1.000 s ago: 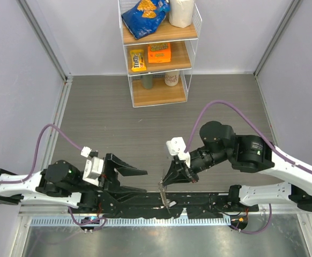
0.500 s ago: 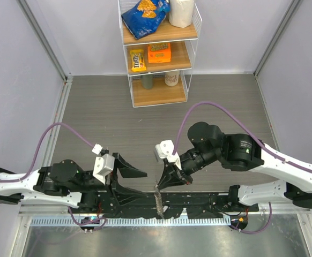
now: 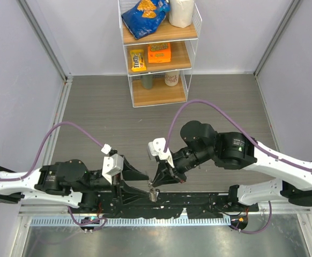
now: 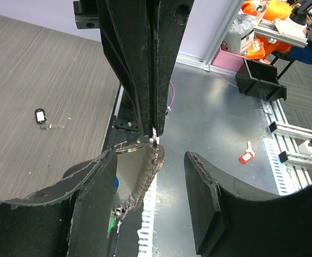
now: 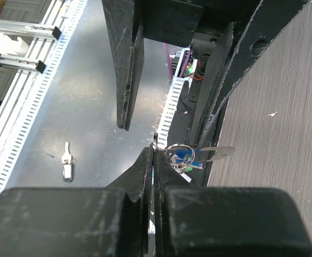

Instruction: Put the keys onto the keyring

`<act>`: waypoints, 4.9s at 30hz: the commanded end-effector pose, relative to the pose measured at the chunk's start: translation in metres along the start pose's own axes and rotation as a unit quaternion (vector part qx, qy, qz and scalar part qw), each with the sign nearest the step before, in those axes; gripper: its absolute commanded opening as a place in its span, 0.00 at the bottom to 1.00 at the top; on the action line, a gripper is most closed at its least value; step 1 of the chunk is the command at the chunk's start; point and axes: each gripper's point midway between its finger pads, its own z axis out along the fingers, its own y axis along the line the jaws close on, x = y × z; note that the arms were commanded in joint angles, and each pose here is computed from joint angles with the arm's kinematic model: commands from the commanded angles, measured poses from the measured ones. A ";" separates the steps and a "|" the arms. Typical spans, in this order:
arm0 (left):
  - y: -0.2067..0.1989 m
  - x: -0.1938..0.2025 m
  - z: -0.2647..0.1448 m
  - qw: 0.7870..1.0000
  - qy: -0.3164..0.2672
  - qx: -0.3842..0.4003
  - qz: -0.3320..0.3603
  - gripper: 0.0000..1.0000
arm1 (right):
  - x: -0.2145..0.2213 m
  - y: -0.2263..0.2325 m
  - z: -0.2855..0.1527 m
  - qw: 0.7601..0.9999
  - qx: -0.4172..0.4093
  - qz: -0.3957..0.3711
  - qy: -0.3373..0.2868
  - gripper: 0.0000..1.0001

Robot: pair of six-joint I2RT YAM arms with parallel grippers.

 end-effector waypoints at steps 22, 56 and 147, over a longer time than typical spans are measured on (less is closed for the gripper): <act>-0.008 -0.014 -0.001 1.000 0.004 0.008 -0.007 0.39 | -0.038 -0.004 0.002 0.999 0.012 -0.022 -0.039 0.06; -0.016 -0.017 0.001 0.999 0.012 0.029 0.003 0.00 | -0.025 0.007 0.011 0.999 -0.010 -0.030 -0.011 0.06; -0.028 -0.004 0.018 0.980 -0.105 0.112 0.124 0.00 | 0.338 -0.188 -0.130 0.612 0.632 0.473 -0.044 0.56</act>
